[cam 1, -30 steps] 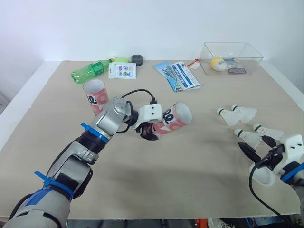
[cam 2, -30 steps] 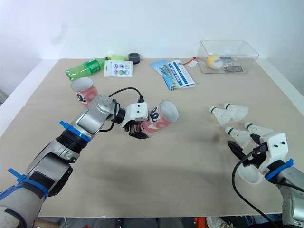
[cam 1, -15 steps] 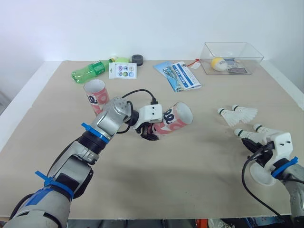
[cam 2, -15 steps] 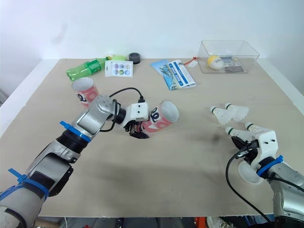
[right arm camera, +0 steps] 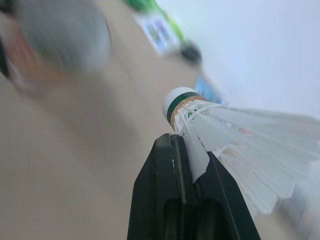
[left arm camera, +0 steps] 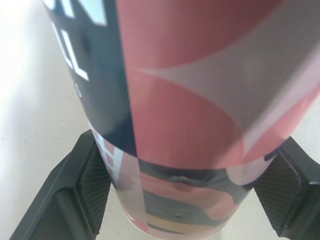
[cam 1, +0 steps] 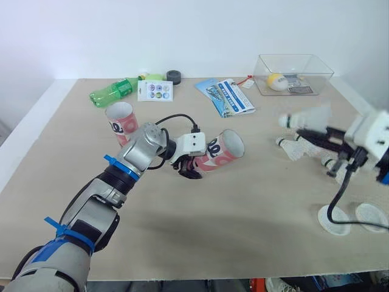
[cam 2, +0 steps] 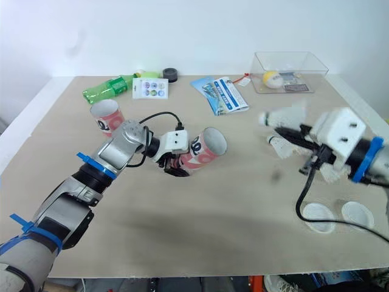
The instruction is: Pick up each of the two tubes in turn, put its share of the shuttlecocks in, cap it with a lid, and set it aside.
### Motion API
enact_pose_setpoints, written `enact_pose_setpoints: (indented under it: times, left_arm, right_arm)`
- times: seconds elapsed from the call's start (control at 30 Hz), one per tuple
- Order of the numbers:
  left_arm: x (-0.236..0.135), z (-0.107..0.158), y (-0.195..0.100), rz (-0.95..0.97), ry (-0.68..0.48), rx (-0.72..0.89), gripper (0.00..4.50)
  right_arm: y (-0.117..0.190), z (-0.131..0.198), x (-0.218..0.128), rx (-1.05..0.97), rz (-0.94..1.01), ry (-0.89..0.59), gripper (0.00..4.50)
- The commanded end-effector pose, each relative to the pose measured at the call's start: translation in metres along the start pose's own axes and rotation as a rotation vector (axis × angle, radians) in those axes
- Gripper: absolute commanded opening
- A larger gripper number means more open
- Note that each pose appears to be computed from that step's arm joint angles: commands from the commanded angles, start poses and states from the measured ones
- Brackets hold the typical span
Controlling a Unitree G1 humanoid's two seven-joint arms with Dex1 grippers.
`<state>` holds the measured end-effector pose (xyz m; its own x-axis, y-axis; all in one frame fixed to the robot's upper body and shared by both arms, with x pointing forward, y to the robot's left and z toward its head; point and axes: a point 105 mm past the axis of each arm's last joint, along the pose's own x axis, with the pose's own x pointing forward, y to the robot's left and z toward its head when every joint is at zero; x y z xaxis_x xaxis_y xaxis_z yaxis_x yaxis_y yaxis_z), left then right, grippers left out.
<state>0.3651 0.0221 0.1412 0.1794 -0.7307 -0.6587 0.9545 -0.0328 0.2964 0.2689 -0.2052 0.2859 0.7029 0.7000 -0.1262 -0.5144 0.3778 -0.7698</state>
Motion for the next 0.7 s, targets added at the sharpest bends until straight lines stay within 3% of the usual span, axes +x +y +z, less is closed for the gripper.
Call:
enact_pose_setpoints:
  times: [0.03,0.23,0.43,0.7]
  left_arm:
    - [0.002,-0.001,0.001,-0.001,0.014,-0.001,3.68]
    - [0.004,0.002,0.002,0.003,-0.007,-0.027,3.68]
    - [0.001,0.003,0.000,0.001,-0.012,-0.030,3.68]
    - [0.001,0.000,-0.003,0.003,-0.010,-0.040,3.68]
  right_arm:
    - [0.019,0.025,0.021,-0.039,0.124,-0.085,0.07]
    - [0.035,0.037,0.045,-0.182,0.278,-0.111,0.07]
    - [0.037,0.012,0.054,-0.307,0.378,-0.032,0.07]
    - [0.006,0.017,0.055,-0.369,0.317,-0.036,0.07]
